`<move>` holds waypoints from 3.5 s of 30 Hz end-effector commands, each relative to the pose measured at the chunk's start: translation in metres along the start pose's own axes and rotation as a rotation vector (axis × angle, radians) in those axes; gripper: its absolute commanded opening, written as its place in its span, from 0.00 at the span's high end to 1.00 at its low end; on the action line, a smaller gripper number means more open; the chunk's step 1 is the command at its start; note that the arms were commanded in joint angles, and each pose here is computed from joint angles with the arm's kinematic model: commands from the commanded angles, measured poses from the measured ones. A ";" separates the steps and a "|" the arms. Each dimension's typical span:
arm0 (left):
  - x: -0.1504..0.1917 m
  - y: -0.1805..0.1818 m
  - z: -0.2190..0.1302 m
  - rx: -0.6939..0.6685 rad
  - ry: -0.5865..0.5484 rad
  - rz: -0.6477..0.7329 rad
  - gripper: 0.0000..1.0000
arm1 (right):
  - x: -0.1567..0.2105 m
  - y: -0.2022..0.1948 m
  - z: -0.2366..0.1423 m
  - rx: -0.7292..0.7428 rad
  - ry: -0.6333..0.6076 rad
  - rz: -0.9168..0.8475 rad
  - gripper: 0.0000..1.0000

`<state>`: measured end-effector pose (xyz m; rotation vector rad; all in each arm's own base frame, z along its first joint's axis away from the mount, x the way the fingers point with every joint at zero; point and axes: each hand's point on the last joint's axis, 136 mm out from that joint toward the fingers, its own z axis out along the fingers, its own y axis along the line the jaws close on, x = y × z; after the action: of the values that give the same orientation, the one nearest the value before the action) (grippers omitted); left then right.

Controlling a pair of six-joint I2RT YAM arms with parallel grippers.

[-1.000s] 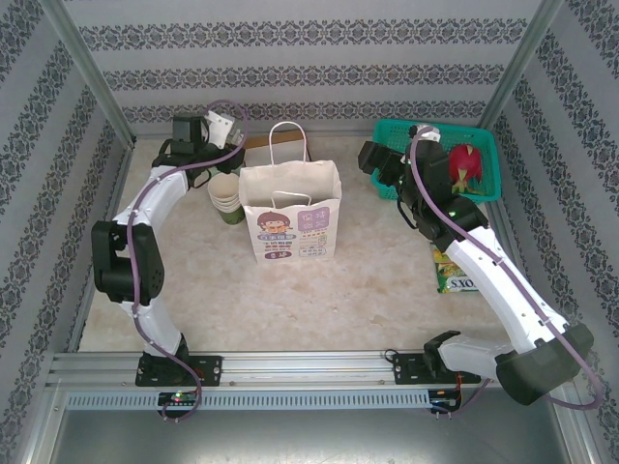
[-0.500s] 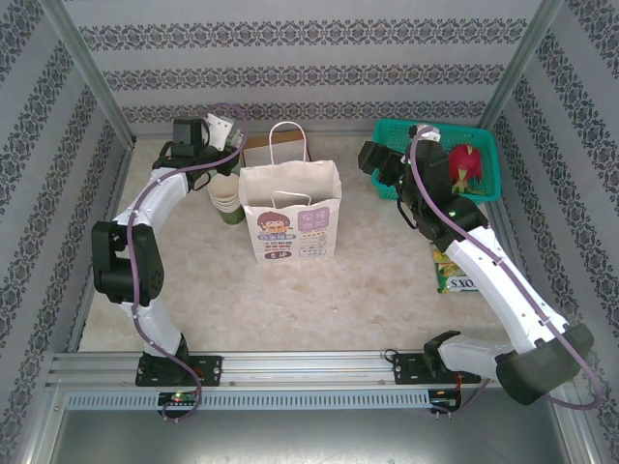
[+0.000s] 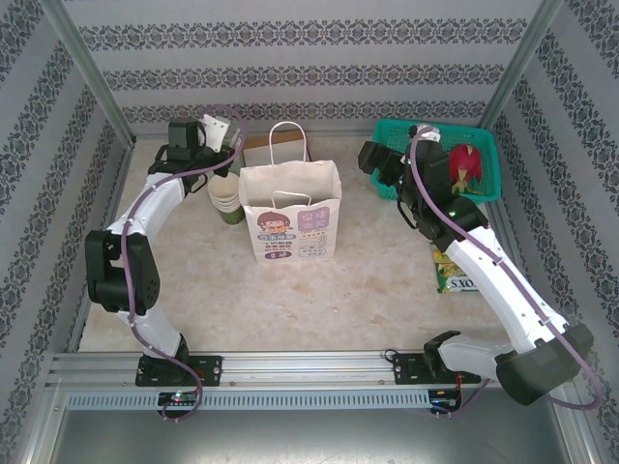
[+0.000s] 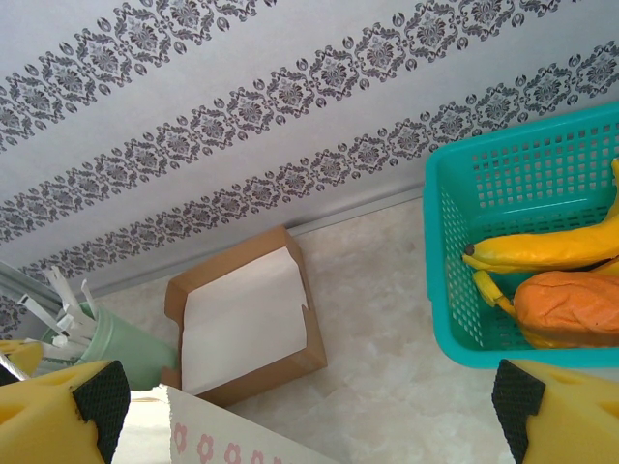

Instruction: Pack the takeout coffee

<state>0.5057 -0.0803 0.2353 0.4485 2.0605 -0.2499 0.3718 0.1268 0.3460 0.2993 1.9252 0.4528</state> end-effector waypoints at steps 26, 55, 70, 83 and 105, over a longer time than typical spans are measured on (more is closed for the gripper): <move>-0.093 -0.052 -0.251 -0.079 -0.198 -0.361 1.00 | 0.073 0.050 0.037 -0.265 0.376 0.045 0.02; -0.082 -0.139 -0.202 -0.031 0.117 0.098 1.00 | 0.091 0.050 0.038 -0.264 0.437 0.040 0.02; 0.005 -0.161 -0.096 -0.048 0.516 0.258 0.98 | 0.108 0.045 0.036 -0.257 0.461 0.055 0.02; -0.009 -0.219 -0.082 0.234 0.358 0.180 0.56 | 0.112 0.049 0.029 -0.309 0.459 0.077 0.02; 0.041 -0.109 -0.154 -0.045 0.389 -0.501 0.06 | 0.156 0.158 0.027 -0.566 0.614 0.079 0.02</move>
<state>0.3316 -0.1067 0.2955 0.0206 2.4532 -0.3314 0.3327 0.3201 0.2616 -0.1784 2.3173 1.1600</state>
